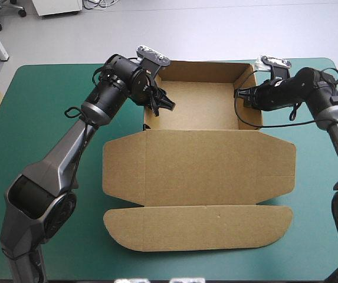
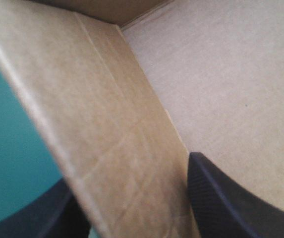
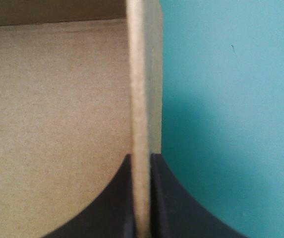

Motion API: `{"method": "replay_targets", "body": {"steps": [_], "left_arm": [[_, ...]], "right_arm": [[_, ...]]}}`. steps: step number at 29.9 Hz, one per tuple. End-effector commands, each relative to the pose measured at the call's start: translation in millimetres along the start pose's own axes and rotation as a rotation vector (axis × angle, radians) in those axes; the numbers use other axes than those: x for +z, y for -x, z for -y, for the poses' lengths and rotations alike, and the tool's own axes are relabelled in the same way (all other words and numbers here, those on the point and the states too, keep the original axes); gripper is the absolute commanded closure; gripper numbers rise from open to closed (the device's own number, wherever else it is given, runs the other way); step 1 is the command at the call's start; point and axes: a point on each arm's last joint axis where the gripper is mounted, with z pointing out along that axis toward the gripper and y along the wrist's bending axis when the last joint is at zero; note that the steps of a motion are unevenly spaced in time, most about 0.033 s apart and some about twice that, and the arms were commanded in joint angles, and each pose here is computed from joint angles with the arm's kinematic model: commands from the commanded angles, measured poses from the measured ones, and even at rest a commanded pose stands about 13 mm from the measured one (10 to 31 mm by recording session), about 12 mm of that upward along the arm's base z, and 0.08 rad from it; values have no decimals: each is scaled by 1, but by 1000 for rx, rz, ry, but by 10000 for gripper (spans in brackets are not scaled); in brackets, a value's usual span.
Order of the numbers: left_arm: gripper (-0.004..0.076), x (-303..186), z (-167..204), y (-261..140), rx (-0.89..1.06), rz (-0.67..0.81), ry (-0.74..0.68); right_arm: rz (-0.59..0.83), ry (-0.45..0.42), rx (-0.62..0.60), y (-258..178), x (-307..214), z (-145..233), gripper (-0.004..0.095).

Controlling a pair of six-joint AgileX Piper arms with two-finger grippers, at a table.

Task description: Fold the box

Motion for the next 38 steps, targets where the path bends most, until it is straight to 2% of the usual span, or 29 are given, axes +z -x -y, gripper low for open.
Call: {"method": "replay_targets", "body": {"steps": [1, 9, 12, 14, 19, 21, 29, 38], "left_arm": [[332, -30, -7, 9, -47, 121, 38], [333, -17, -13, 8, -114, 92, 85], [363, -6, -14, 6, -119, 50, 88], [423, 1, -16, 4, -123, 23, 102], [671, 9, -21, 5, -160, 23, 136], [734, 11, -26, 5, -178, 26, 134], [734, 17, -56, -4, -283, -32, 47], [734, 23, -52, -6, -274, -58, -3]], "right_arm": [[109, 49, 18, 12, -28, -14, 923], [97, 14, 10, 10, -28, -11, 919], [90, 13, 15, 10, -28, -10, 919], [86, 13, 17, 9, -28, -10, 919], [81, 11, 24, 9, -28, -10, 919], [74, 7, 21, 9, -28, -10, 913], [45, -21, -36, 5, -25, -17, 905], [-52, -39, -91, 10, 0, -42, 904]]}}
